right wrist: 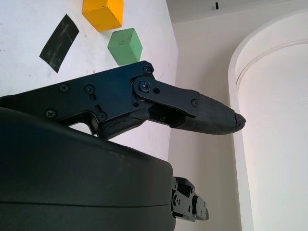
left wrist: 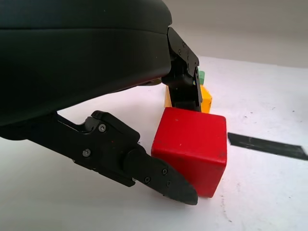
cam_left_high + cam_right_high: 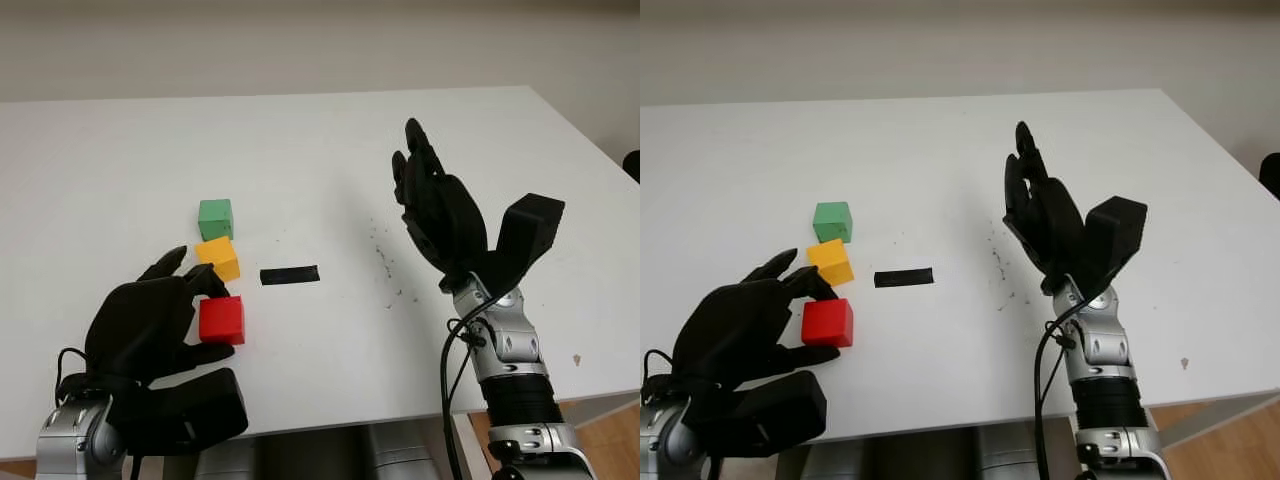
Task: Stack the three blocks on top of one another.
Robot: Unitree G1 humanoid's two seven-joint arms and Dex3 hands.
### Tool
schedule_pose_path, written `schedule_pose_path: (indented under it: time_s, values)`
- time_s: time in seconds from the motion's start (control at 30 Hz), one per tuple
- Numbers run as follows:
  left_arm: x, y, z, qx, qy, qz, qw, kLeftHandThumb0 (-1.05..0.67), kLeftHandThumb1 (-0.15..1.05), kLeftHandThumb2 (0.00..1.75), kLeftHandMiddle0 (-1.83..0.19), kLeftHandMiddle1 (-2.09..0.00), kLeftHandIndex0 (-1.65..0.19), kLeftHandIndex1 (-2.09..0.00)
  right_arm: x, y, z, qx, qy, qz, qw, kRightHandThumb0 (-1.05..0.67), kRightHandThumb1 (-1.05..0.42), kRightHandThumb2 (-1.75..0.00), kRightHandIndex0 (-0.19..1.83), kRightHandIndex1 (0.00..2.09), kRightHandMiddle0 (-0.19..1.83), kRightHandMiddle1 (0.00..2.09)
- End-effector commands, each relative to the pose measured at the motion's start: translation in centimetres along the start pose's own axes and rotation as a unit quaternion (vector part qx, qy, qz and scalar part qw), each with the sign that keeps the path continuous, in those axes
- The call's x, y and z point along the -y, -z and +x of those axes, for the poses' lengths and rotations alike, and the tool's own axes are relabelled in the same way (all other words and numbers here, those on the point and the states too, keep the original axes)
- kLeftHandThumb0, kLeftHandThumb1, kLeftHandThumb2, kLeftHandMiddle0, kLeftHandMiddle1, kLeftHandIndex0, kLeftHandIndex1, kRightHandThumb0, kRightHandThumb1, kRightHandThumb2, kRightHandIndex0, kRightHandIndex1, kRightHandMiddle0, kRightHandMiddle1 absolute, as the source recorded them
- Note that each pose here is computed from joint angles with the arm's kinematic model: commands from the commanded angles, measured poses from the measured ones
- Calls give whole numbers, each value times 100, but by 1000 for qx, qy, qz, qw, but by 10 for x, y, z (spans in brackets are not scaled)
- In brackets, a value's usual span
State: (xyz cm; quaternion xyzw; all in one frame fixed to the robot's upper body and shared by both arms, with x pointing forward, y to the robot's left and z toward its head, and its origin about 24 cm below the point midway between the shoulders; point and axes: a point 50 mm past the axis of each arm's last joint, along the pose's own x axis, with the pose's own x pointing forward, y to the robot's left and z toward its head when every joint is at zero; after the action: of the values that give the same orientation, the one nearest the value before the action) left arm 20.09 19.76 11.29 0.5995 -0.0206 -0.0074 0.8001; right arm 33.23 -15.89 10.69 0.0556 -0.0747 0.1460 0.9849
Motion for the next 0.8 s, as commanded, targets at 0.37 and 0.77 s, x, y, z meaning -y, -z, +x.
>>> schedule_pose_path:
  time_s: [0.37,0.77]
  values:
    - [-17,-9,-3,56,-57,-117,990,-38,104,16,-25,-4,-18,-144,0,-5,0,6,0,-9,1000,-75,-105,-69,-19,0,-19,0]
    - [-77,-23,15,137,-115,-28,983,-36,105,14,-28,-7,-33,-145,-4,-4,2,10,-6,-13,1000,-74,-105,-69,-19,0,-19,0]
